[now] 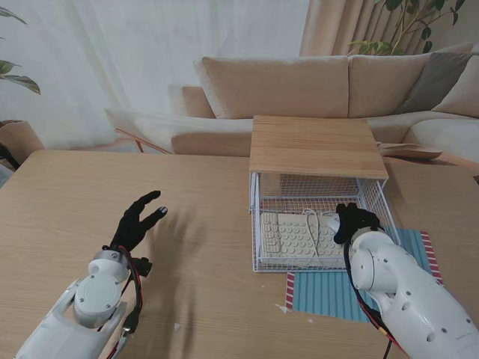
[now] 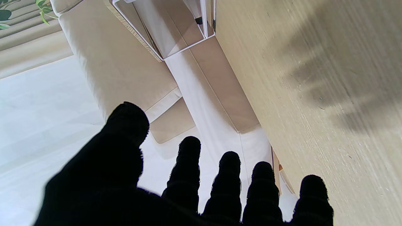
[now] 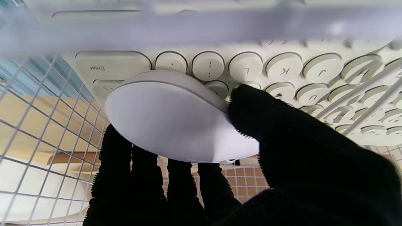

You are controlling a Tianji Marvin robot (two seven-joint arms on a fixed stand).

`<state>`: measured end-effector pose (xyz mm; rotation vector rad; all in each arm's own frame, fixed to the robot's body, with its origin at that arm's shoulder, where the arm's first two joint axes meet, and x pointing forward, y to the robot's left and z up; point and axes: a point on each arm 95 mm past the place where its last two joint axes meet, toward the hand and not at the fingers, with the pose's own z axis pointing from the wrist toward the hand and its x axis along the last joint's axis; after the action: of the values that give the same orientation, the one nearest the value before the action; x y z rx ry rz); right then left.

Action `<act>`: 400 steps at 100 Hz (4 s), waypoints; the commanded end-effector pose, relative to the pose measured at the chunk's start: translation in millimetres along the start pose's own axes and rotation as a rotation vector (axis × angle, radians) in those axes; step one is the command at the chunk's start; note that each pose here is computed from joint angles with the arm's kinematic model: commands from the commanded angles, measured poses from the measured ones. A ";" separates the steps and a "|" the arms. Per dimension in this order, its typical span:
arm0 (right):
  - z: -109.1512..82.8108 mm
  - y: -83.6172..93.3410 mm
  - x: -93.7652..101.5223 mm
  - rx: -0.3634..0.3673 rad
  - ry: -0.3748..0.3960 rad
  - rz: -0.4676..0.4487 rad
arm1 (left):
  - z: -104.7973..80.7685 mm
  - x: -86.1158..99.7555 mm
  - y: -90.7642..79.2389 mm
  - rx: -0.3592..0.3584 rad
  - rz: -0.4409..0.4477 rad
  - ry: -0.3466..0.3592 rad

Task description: Unroll the mouse pad and set up the keyboard and mouse from the tabletop organizer

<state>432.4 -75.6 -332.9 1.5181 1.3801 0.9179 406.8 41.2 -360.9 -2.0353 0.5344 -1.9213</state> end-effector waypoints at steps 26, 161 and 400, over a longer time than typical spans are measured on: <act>-0.9 -9.3 9.5 -0.022 0.061 -0.006 | -0.5 0.7 3.8 -0.014 -0.014 -0.004; -81.8 81.8 -2.1 -0.337 0.293 -0.027 | -1.6 6.7 12.1 -0.039 -0.034 0.008; -136.6 -71.6 -92.3 -0.328 -0.335 0.114 | 1.4 3.2 11.8 -0.039 -0.008 0.011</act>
<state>268.8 -152.0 -340.4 1.3934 0.8593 0.8781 408.3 32.1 -362.8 -2.0439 0.5563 -1.9367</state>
